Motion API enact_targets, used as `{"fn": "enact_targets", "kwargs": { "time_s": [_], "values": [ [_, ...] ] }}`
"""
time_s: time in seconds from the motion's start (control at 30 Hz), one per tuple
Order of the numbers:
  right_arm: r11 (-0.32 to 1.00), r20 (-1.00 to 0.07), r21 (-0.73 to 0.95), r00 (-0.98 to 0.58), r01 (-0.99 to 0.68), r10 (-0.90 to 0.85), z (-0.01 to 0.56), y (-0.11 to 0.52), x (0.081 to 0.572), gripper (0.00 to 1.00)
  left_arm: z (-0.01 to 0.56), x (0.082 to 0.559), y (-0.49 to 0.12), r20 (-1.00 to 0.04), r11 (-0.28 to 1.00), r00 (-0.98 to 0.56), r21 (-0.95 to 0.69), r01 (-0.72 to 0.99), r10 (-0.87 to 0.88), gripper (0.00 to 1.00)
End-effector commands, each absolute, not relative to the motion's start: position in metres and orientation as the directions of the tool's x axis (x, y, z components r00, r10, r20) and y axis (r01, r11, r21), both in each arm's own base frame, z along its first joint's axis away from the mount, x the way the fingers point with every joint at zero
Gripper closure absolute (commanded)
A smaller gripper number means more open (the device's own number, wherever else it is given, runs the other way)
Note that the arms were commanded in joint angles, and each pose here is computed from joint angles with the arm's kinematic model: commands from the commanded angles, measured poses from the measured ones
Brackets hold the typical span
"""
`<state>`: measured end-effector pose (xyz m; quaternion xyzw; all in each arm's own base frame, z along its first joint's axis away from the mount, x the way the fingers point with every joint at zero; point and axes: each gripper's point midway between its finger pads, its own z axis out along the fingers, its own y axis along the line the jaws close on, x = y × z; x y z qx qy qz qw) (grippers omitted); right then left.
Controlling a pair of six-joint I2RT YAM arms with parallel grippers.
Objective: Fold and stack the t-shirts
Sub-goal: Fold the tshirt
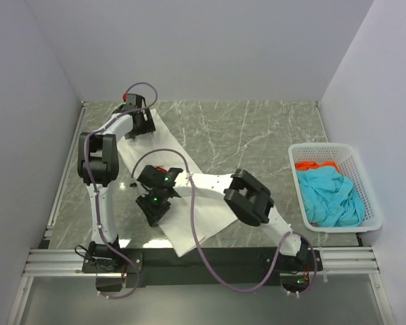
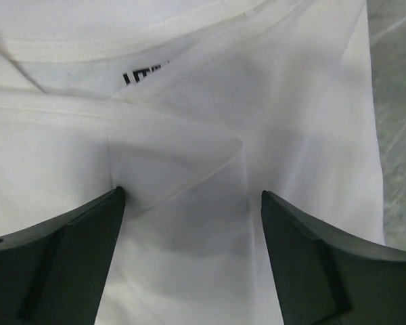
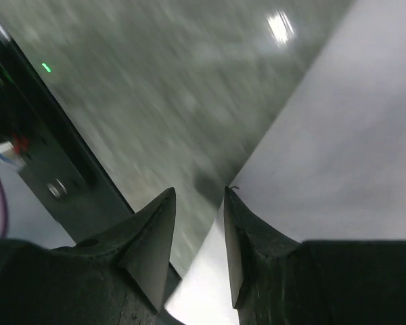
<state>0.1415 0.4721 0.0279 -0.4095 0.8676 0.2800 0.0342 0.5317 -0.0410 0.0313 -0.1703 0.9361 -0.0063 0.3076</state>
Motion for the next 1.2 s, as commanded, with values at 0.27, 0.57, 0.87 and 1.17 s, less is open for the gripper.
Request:
{"fn": "enact_targets", "kwargs": {
  "time_s": [0.27, 0.57, 0.87, 1.17],
  "values": [
    [0.559, -0.495, 0.310, -0.632, -0.769, -0.595, 0.105, 0.473, 0.187, 0.48, 0.122, 0.588, -0.044, -0.756, 0.961, -0.596, -0.179, -0.212, -0.272, 0.01],
    [0.730, -0.568, 0.205, -0.687, -0.652, -0.453, 0.140, 0.351, 0.202, 0.46, 0.227, 0.514, -0.033, -0.773, 0.887, -0.460, -0.284, -0.364, -0.437, 0.03],
    [0.823, -0.553, 0.254, -0.774, -0.508, -0.307, 0.127, 0.272, 0.188, 0.46, 0.187, 0.416, -0.084, -0.657, 0.840, -0.528, -0.369, -0.397, -0.538, 0.12],
    [0.821, -0.515, 0.286, -0.802, -0.494, -0.303, 0.105, 0.257, 0.168, 0.46, 0.116, 0.419, -0.103, -0.607, 0.867, -0.625, -0.266, -0.422, -0.490, 0.30]
  ]
}}
